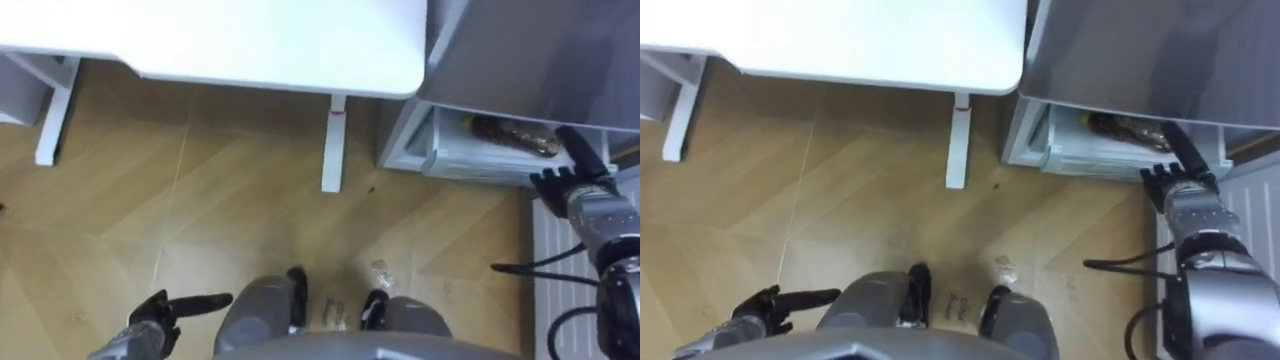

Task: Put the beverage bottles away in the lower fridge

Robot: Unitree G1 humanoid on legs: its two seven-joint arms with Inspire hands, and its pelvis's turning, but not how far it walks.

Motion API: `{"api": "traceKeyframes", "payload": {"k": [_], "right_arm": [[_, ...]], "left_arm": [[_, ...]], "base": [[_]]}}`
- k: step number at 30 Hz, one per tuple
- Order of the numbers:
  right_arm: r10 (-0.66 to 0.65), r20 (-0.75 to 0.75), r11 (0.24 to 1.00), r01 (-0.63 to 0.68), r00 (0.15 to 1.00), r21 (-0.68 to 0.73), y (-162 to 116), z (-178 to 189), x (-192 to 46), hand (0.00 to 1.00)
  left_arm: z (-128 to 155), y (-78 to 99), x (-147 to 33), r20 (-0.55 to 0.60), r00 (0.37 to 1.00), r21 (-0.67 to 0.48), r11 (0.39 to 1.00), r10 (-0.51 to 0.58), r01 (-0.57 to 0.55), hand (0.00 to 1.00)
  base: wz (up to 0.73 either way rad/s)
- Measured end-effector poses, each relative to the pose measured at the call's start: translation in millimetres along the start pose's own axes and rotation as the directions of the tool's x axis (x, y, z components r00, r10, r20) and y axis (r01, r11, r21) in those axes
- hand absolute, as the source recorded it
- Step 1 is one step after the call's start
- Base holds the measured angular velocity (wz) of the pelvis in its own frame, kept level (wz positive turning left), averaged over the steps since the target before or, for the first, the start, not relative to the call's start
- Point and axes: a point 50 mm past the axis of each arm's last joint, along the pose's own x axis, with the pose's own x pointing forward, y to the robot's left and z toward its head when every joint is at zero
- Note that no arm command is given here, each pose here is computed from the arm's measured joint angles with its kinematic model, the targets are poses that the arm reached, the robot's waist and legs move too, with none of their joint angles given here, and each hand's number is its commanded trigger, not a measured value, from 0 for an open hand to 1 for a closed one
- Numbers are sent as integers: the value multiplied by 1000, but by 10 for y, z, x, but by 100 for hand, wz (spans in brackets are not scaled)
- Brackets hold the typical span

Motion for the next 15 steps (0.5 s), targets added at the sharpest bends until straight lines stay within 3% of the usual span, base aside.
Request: {"api": "traceKeyframes", "payload": {"k": [4, 7, 15], "right_arm": [[-32, -36, 999, 33, 999, 17, -232, -165, -25, 0], [-95, -49, 995, 95, 994, -6, -609, -223, -85, 0], [-199, -141, 977, 185, 970, -106, -1289, -604, -310, 0]], "left_arm": [[-143, 54, -19, -30, 999, -32, 999, 14, -15, 0], [-270, 66, -38, -50, 999, -49, 999, 18, -21, 0], [-531, 90, -92, -91, 995, -114, 992, 50, -60, 0]], "base": [[-13], [-3], [-4]]}}
